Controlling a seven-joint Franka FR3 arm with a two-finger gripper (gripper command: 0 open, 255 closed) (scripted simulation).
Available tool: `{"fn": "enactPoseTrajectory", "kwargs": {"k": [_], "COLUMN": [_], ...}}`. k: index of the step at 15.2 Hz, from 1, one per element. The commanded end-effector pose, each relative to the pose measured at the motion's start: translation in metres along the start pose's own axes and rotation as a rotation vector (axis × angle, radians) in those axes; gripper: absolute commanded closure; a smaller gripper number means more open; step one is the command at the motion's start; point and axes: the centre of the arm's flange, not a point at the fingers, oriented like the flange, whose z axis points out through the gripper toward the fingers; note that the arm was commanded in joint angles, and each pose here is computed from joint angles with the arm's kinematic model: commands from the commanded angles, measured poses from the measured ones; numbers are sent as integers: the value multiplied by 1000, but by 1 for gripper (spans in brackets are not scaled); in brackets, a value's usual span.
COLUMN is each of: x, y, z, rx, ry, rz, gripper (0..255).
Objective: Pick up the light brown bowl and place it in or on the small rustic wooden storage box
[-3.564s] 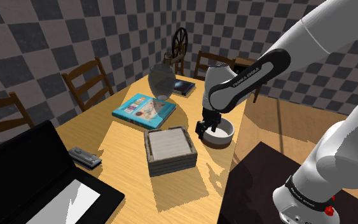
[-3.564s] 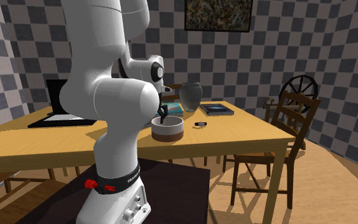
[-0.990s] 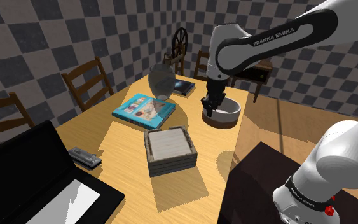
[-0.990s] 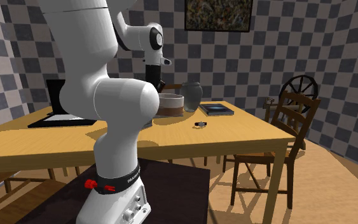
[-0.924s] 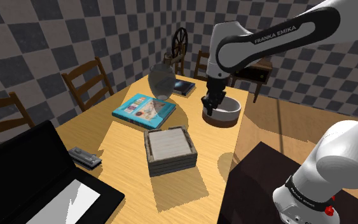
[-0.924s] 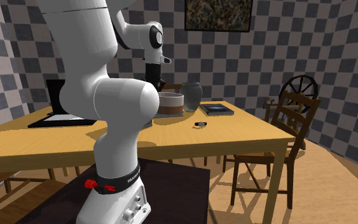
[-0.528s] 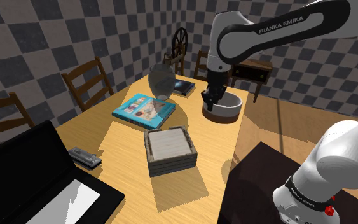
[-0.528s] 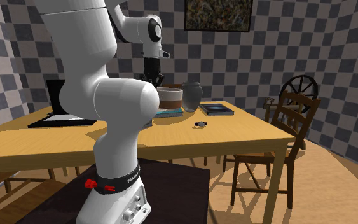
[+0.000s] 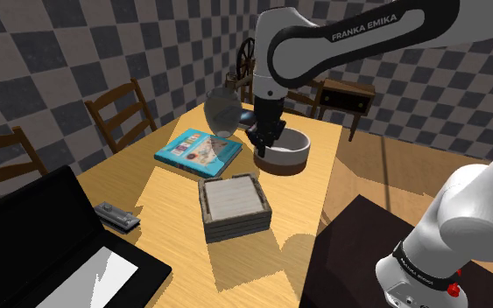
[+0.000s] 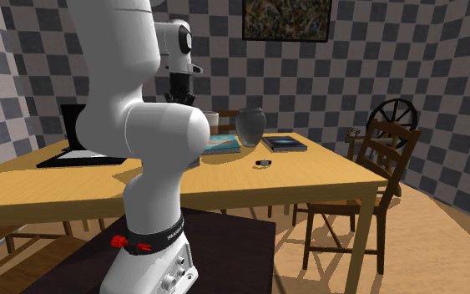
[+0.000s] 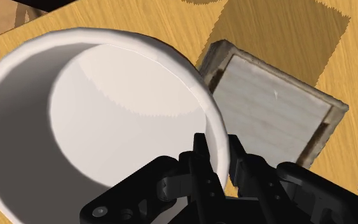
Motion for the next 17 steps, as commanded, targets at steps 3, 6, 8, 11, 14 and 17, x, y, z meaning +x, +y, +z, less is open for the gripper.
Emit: {"fn": "enactPoseTrajectory", "kwargs": {"k": [3, 6, 8, 11, 14, 17], "x": [9, 17, 22, 30, 33, 34], "y": [-50, -89, -115, -154, -168, -167], "z": [-3, -6, -8, -11, -1, 15], "rx": [1, 1, 1, 1, 1, 1], "ry": [0, 0, 0, 0, 0, 0], "rz": [1, 1, 1, 1, 1, 1], "gripper": [255, 255, 255, 255, 255, 255]}}
